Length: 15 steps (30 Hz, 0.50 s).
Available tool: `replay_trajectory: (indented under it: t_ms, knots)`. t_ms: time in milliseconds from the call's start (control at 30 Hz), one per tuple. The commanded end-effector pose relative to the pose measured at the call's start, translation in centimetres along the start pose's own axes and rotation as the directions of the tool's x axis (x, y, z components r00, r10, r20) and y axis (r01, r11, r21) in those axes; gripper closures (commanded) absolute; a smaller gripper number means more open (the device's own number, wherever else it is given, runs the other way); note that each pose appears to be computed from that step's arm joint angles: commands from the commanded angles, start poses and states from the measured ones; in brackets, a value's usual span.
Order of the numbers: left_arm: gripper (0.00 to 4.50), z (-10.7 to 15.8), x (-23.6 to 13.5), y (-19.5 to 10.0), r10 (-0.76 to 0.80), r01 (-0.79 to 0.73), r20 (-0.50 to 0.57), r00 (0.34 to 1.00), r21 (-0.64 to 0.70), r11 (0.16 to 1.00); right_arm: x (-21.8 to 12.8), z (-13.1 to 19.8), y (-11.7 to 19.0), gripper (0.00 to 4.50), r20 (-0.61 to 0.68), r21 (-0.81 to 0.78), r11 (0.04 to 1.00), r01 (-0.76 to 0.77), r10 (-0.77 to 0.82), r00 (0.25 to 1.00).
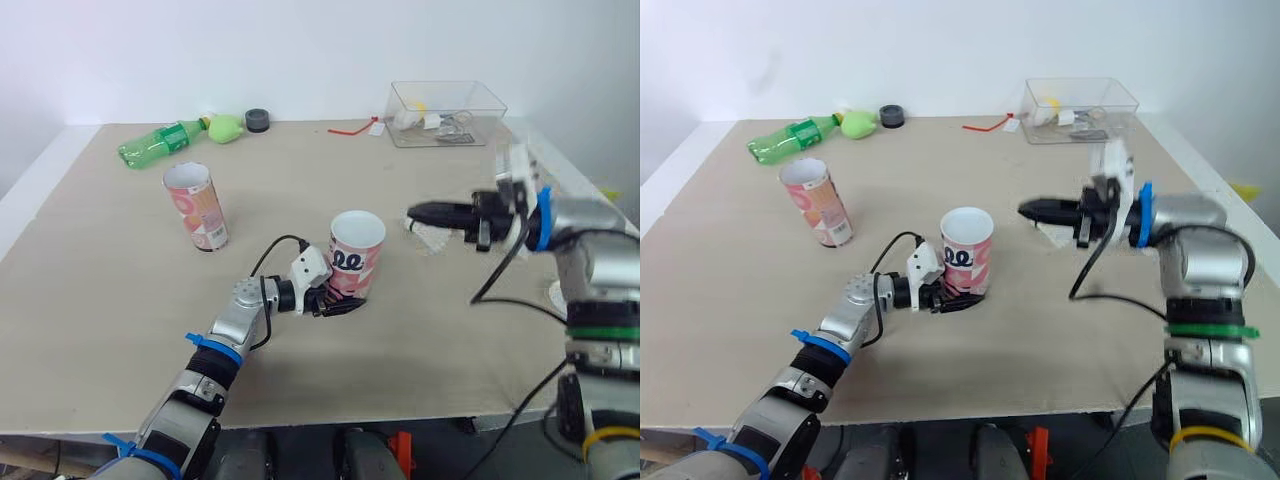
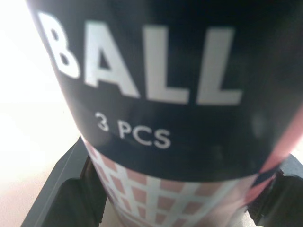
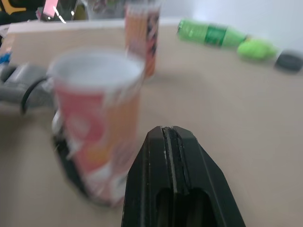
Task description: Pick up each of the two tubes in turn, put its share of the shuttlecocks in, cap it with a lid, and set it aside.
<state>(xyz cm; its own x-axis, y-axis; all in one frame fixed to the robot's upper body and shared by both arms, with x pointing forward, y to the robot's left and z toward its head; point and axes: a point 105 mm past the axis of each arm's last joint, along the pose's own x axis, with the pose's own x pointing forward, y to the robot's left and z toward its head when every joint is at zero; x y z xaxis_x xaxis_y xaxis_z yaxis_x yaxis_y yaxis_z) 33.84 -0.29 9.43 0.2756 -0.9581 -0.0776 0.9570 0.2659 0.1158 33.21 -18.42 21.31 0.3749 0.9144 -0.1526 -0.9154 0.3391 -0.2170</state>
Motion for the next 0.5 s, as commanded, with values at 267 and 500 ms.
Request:
replay_trajectory:
  t_ms: [267,500]
  knots:
    - [1.28,0.5,-0.3,-0.6,-0.023,0.024,0.018,1.000,-0.009,1.000,0.1,-2.3,3.5,3.85,0.003,0.030,0.999,-0.043,0.043,0.999]
    - [0.00,0.6,-0.7,-0.5,-0.036,0.035,0.021,0.999,0.035,0.999,-0.2,-3.9,4.6,0.75,-0.050,0.010,0.993,-0.114,0.114,0.992]
